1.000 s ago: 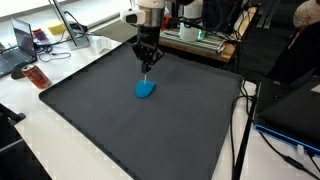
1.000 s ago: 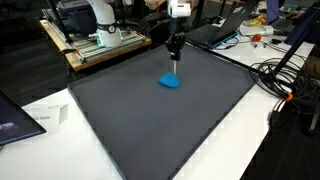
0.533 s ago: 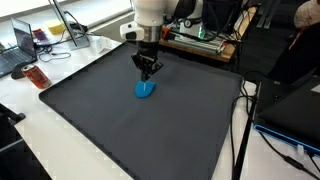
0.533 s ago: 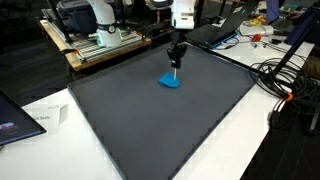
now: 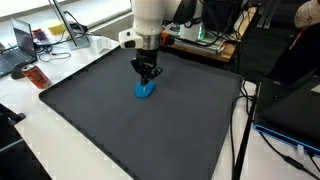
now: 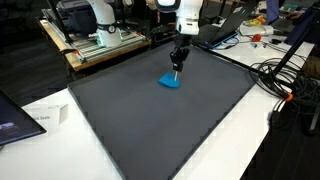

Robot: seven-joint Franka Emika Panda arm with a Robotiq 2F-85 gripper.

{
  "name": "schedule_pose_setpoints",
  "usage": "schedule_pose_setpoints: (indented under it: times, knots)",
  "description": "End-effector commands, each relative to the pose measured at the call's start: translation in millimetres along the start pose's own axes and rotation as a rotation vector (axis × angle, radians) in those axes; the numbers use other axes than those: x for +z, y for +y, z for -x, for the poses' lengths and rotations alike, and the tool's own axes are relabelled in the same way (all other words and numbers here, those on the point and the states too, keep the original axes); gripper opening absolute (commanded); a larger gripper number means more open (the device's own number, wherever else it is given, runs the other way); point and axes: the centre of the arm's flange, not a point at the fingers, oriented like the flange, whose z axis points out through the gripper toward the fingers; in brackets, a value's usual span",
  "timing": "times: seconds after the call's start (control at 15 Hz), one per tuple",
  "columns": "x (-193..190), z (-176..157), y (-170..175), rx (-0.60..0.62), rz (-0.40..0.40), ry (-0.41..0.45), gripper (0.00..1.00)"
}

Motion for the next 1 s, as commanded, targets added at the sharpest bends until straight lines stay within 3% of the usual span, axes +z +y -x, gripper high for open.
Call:
schedule_pose_setpoints:
  times: [0.0,0.93]
  knots:
    - [26,-8,-3,0.0,0.019,-0.049,0.03]
    - [-41,9,14,0.056,-0.037,-0.032,0.03]
